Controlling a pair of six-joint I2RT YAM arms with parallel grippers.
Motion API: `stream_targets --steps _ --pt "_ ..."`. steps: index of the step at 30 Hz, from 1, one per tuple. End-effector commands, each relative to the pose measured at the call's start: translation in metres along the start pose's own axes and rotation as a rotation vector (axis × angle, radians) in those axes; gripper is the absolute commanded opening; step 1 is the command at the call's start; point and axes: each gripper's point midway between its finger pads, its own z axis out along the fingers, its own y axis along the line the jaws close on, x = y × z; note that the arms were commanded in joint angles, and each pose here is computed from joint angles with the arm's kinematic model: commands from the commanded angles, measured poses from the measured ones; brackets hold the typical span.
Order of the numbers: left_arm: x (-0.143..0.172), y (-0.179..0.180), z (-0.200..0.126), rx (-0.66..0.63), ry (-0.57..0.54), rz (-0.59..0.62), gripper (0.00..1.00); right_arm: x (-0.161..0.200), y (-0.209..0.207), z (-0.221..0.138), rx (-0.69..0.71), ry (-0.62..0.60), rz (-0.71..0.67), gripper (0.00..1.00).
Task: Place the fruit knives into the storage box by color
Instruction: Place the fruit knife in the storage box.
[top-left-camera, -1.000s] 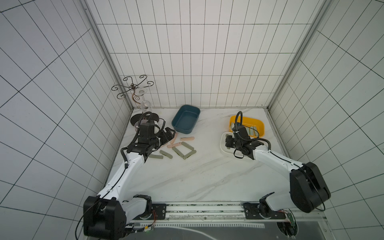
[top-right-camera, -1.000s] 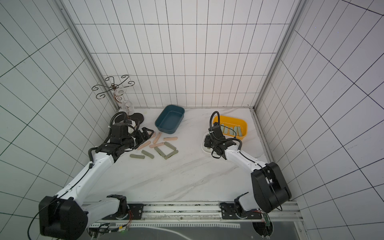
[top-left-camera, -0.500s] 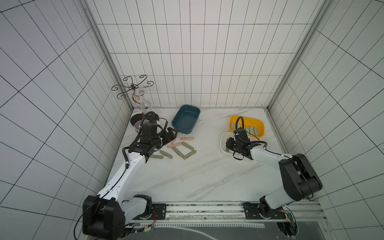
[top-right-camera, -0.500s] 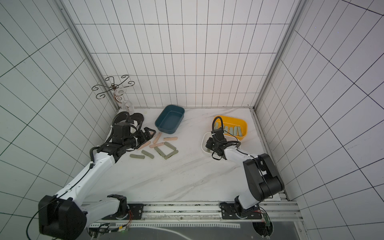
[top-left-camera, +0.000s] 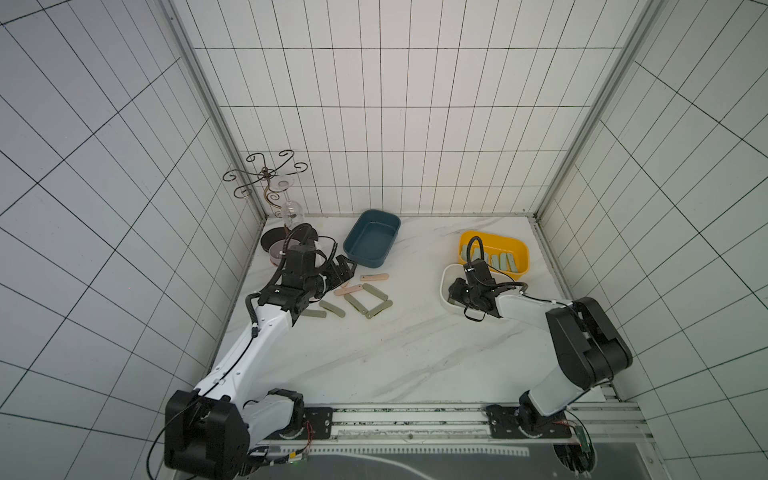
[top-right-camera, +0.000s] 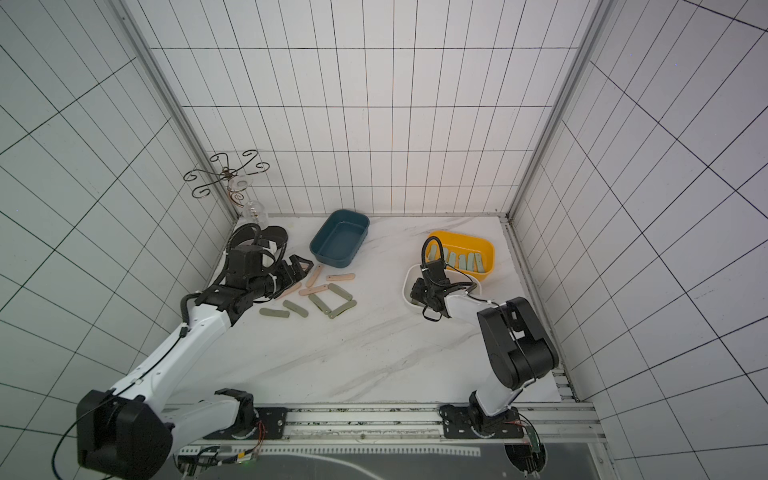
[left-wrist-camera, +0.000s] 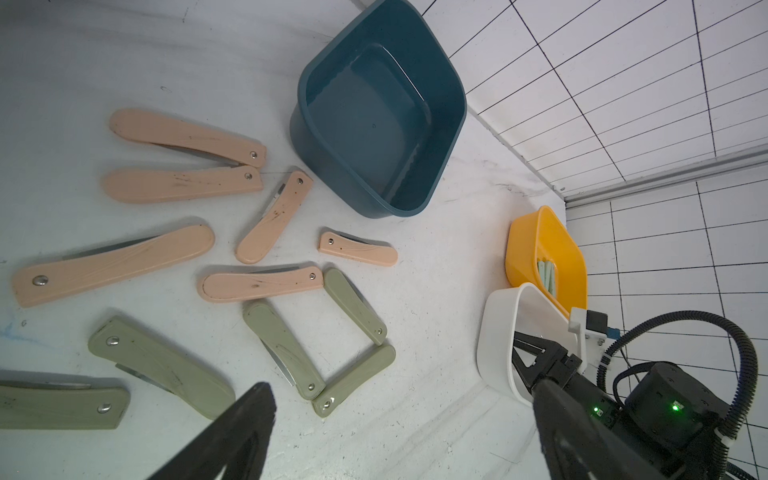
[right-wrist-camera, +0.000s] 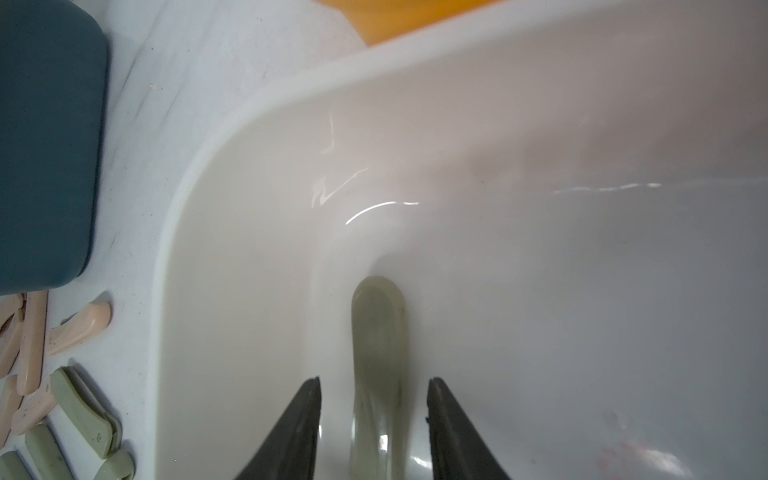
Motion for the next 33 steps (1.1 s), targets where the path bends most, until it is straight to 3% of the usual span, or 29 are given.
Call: stream_targets --steps 1,8,17,25,33 --pt "-0.011 -0.012 -0.008 0.022 -0.041 0.008 0.97 -0.028 0.014 -0.026 -0.039 -0.083 -0.009 0.45" --pt "-0.011 -0.012 -0.014 0.013 -0.049 0.027 0.97 -0.050 0.061 -0.066 -0.184 -0.129 -0.107 0.50" --pt "-0.022 0.003 -0.026 -0.030 -0.111 0.032 0.97 -0.013 0.163 -0.075 -0.359 -0.089 -0.451 0.55" --pt "-0.033 0.023 -0.035 -0.059 -0.156 0.002 0.97 0.039 0.229 -0.049 -0.435 0.031 -0.774 0.56" --pt "-0.037 0.032 -0.037 -0.073 -0.160 -0.008 0.97 0.079 0.252 -0.014 -0.378 0.074 -1.051 0.57"
